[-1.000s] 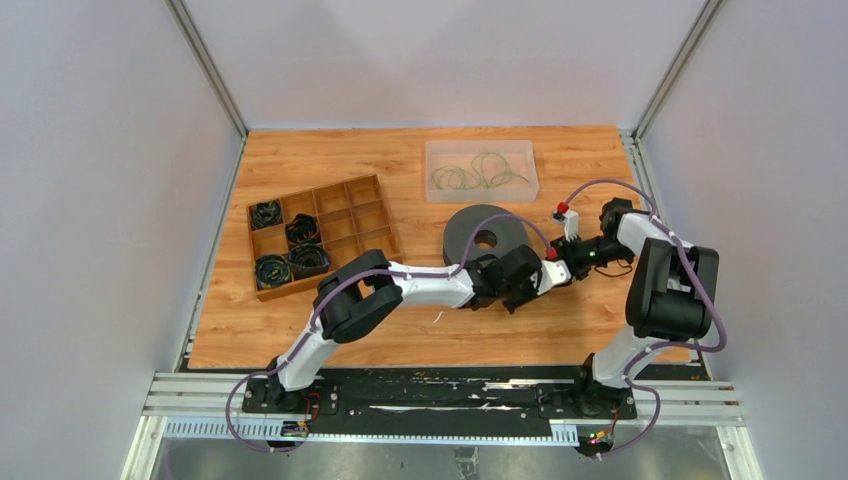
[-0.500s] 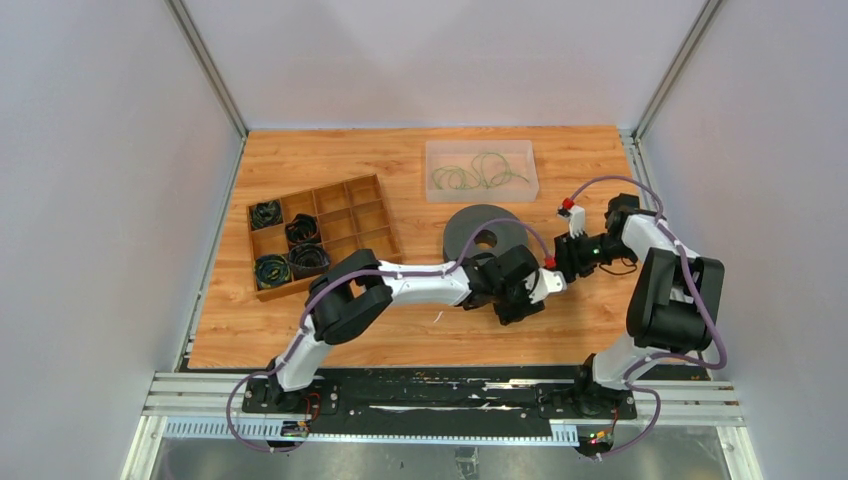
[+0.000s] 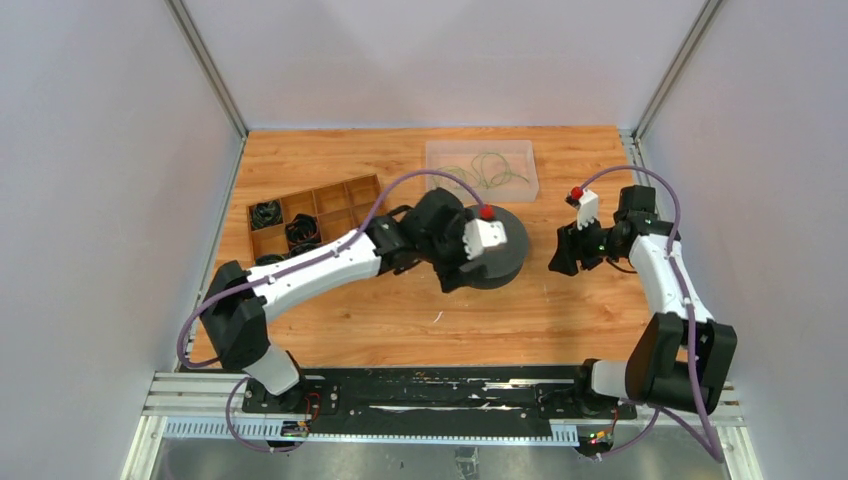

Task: Wrap the cables
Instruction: Wrap the cable around the cable reel.

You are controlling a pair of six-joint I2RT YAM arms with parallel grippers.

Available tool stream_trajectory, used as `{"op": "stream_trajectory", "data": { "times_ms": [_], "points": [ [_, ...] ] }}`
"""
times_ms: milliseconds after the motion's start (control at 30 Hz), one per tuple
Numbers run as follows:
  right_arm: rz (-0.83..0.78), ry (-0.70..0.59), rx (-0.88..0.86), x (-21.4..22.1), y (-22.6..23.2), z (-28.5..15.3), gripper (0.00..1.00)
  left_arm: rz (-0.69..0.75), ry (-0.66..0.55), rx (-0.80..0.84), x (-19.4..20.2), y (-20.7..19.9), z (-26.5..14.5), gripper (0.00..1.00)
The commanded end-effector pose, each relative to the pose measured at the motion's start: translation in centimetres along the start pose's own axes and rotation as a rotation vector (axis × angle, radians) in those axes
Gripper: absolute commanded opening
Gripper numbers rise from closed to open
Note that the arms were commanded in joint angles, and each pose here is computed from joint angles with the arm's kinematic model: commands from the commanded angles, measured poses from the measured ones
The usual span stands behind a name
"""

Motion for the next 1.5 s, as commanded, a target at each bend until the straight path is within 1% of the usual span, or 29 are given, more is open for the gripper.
{"op": "stream_trajectory", "data": {
  "times_ms": [0, 67, 167, 267, 467, 700, 800, 867, 1033, 1233, 1367, 1467],
  "points": [
    [-0.041, -0.014, 0.07, -0.6, 1.3, -1.1, 0.61, -0.229, 0.152, 0.05, 7.4, 1.1, -1.7, 0.88],
    [-0.064, -0.029, 0.081, -0.8, 1.7, -1.5, 0.61, -0.354, 0.142, 0.061, 9.4, 1.8, -1.9, 0.86],
    [-0.072, -0.046, 0.092, -0.8, 2.0, -1.7, 0.61, -0.515, 0.111, 0.086, 12.0, 1.6, -1.0, 0.81],
    [-0.071, -0.045, 0.093, -0.5, 2.1, -1.6, 0.61, -0.579, 0.133, 0.047, 14.1, 2.1, 0.3, 0.76],
    [-0.06, -0.034, 0.093, 0.3, 1.9, -1.1, 0.61, -0.641, 0.149, 0.074, 15.0, 2.7, 2.8, 0.69],
    [-0.071, -0.024, 0.102, 0.7, 1.8, -1.0, 0.61, -0.684, 0.111, 0.104, 15.5, 2.7, 5.1, 0.58],
    [-0.073, -0.023, 0.098, 0.9, 1.8, -0.9, 0.61, -0.695, 0.1, 0.102, 15.5, 3.0, 5.7, 0.49],
    [-0.072, -0.022, 0.097, 1.1, 1.8, -0.8, 0.61, -0.71, 0.093, 0.109, 15.5, 2.9, 6.1, 0.41],
    [-0.068, -0.017, 0.093, 1.3, 1.8, -0.6, 0.6, -0.73, 0.097, 0.122, 15.9, 2.5, 6.4, 0.25],
    [-0.059, -0.02, 0.08, 1.3, 1.8, -0.3, 0.6, -0.755, 0.073, 0.118, 15.6, 2.5, 6.6, 0.12],
    [-0.053, -0.021, 0.071, 1.3, 1.9, -0.3, 0.6, -0.773, 0.027, 0.097, 14.6, 3.2, 6.6, 0.03],
    [-0.052, -0.021, 0.069, 1.3, 1.9, -0.2, 0.6, -0.807, -0.027, 0.069, 13.7, 3.7, 6.6, 0.0]
  ]
}}
Point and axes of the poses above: each gripper's point midway between its finger pads, its own z axis out along the fingers, its own y axis along the line the jaws close on, x = y × z, the point moved 4 cm from there along -z, back along the fingers, and after that the axes turned 6 degrees about z, right-handed, at the moved point
